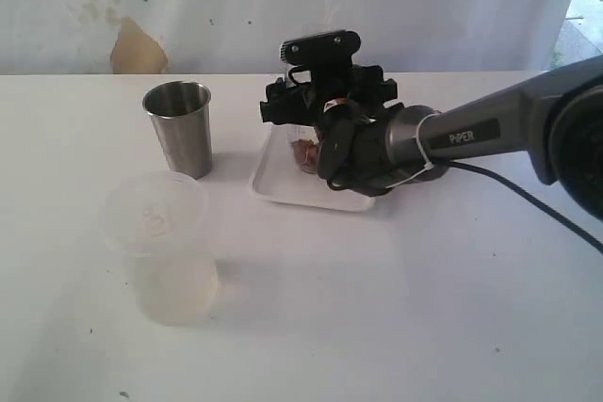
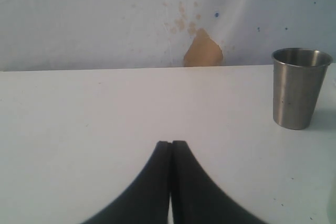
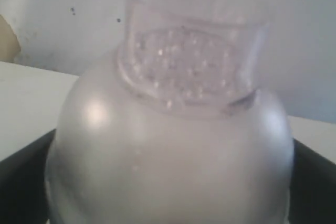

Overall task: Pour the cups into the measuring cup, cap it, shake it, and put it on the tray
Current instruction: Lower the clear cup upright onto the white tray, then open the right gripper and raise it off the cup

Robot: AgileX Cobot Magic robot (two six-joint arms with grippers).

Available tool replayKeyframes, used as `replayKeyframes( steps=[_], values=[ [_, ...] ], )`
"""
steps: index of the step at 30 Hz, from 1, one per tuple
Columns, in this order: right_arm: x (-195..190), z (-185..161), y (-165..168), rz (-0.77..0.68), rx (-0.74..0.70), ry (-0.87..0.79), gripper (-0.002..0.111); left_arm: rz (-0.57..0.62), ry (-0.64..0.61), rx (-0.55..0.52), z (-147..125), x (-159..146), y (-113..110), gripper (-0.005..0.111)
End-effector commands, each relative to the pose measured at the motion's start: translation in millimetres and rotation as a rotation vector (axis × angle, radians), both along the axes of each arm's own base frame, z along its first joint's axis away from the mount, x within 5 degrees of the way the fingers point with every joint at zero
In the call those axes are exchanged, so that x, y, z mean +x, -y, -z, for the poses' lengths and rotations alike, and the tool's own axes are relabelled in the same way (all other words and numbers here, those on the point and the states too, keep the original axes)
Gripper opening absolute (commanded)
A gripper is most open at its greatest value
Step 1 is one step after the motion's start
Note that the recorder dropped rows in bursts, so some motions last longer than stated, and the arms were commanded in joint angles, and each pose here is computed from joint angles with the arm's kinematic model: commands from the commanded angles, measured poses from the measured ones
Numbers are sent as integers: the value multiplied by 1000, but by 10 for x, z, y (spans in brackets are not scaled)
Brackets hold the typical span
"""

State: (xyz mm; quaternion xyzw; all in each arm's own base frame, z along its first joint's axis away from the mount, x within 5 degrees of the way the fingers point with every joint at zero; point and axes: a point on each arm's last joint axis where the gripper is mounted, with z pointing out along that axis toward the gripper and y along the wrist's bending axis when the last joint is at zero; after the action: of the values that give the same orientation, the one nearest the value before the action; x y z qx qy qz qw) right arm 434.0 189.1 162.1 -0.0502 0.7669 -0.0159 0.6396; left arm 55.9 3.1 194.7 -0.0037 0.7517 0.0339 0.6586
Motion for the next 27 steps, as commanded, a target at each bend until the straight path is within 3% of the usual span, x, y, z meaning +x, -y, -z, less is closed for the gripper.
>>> replayKeyframes(
  steps=[1, 6, 9, 18, 21, 24, 27],
  values=[
    [-11, -233, 60, 15, -19, 60, 93, 0, 15, -14, 0, -1, 2, 0],
    [-79, -634, 78, -3, 3, 118, 92, 0, 15, -14, 0, -1, 2, 0],
    [-159, -898, 71, -44, 35, 122, 79, 0, 15, -14, 0, -1, 2, 0],
    [-562, -1763, 126, -197, 140, 123, 20, 0, 15, -14, 0, -1, 2, 0],
    [-828, -2091, 147, -310, 168, 87, 1, 0, 15, -14, 0, -1, 2, 0],
    [-1153, -2331, 216, -402, 213, 44, 0, 0, 15, -14, 0, -1, 2, 0],
    [-1442, -2420, 412, -363, 254, 96, 0, 0, 15, -14, 0, -1, 2, 0]
  ],
)
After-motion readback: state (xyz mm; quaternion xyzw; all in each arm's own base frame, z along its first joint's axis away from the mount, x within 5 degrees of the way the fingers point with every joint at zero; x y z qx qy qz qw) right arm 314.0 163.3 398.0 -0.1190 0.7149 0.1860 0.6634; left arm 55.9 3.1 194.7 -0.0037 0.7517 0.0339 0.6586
